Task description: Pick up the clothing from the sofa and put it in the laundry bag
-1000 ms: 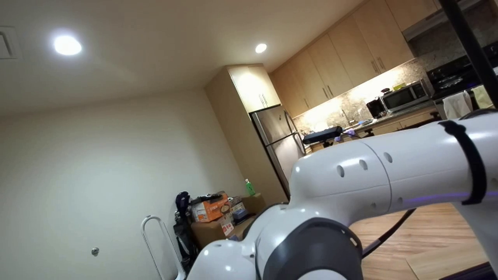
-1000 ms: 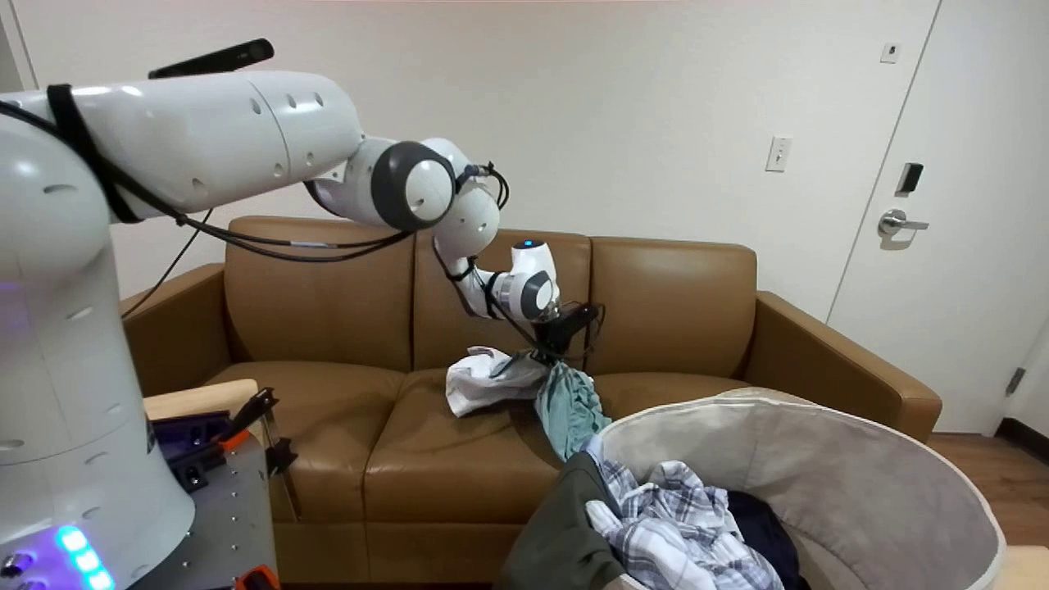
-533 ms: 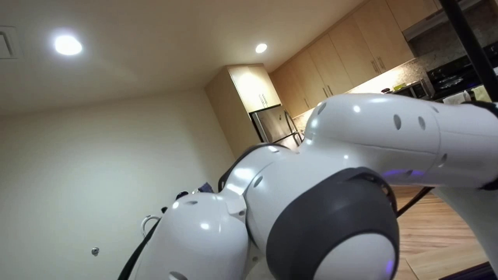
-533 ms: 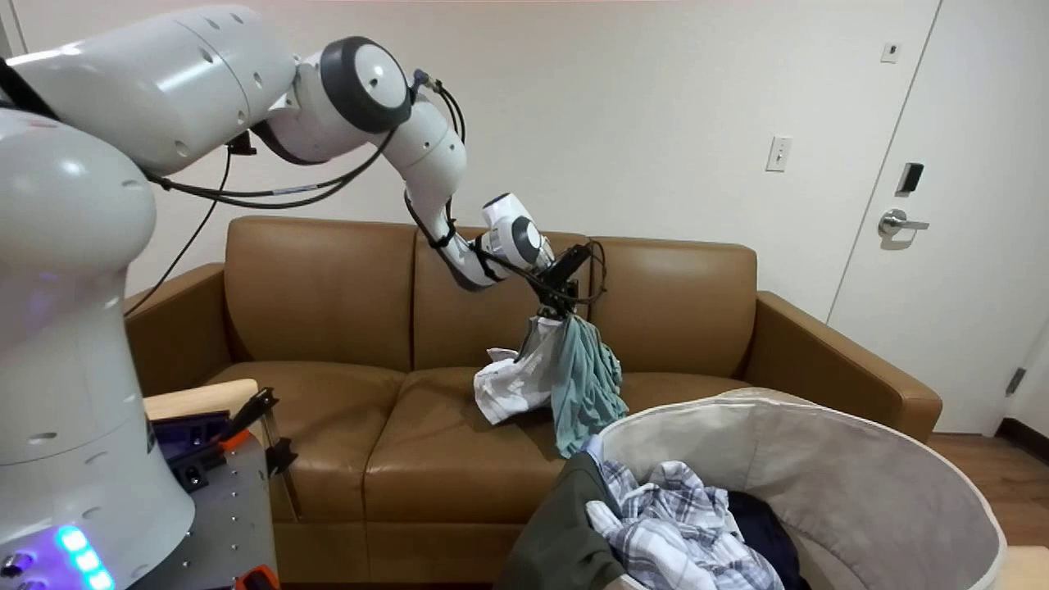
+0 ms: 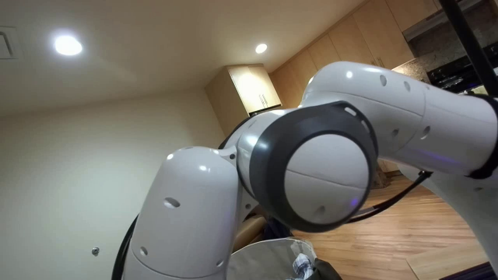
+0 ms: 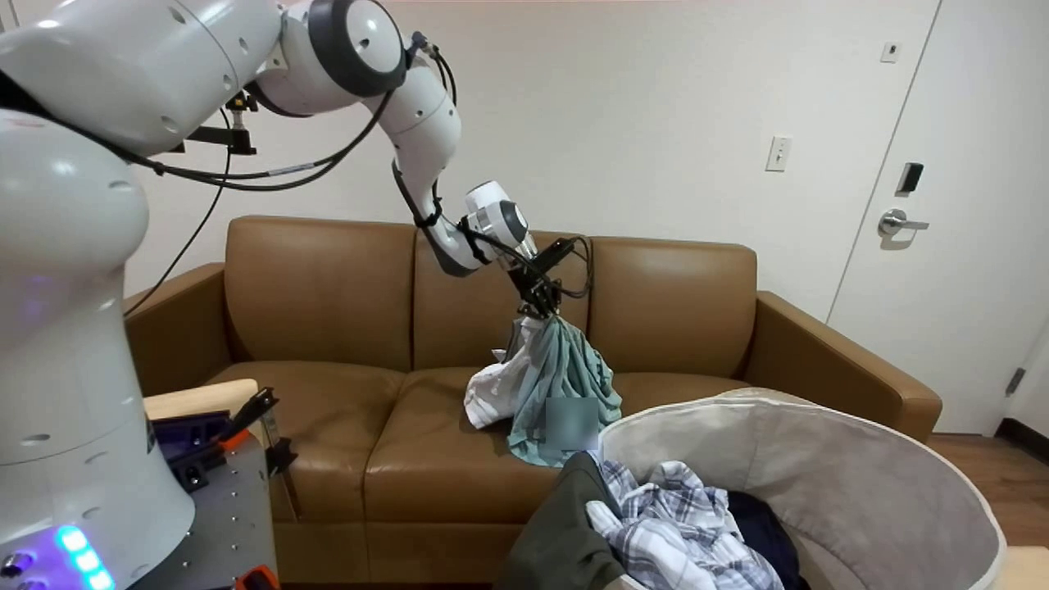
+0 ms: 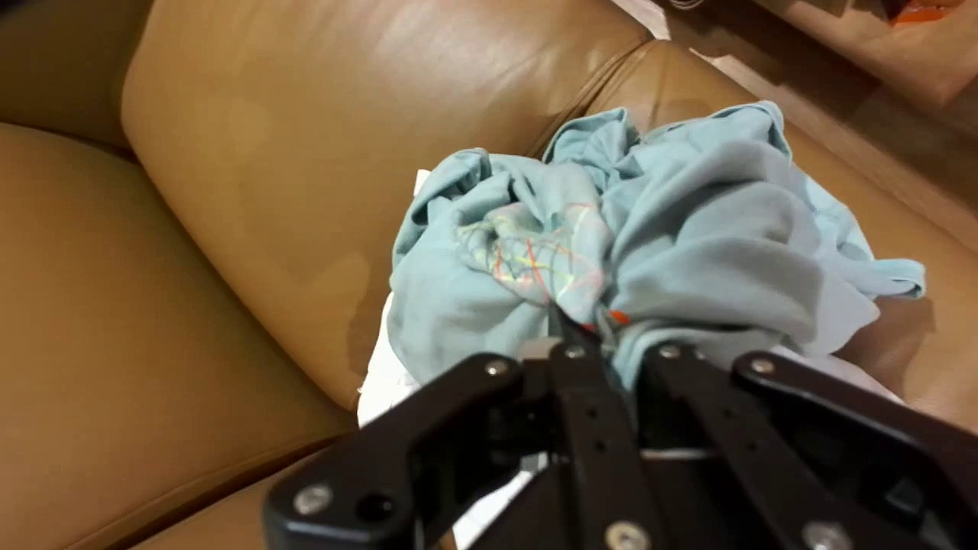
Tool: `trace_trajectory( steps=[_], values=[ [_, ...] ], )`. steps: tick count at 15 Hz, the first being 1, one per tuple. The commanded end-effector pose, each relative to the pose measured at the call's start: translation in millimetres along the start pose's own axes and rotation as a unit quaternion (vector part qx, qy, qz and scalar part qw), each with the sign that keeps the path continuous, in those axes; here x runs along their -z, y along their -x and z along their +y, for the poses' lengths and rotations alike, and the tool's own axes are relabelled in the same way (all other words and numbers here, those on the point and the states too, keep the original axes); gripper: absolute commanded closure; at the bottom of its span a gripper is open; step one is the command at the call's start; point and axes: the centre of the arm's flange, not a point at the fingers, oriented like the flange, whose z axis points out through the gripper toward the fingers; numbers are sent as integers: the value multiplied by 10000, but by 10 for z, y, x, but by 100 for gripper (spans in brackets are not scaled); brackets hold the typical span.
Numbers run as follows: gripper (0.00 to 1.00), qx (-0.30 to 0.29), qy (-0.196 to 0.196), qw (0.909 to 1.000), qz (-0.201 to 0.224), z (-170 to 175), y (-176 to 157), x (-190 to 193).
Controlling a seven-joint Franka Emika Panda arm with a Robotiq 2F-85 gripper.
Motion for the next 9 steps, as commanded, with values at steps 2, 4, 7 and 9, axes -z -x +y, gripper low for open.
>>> trace_trajectory(
  steps=[2,4,7,9],
  values=[
    [96,174,-363,9989,254,62,190,-121],
    [96,295,-536,9977,305,100,179,-191],
    [96,522,-723,9953,378,172,122,-199],
    [96,682,-823,9935,399,213,74,-173]
  ],
)
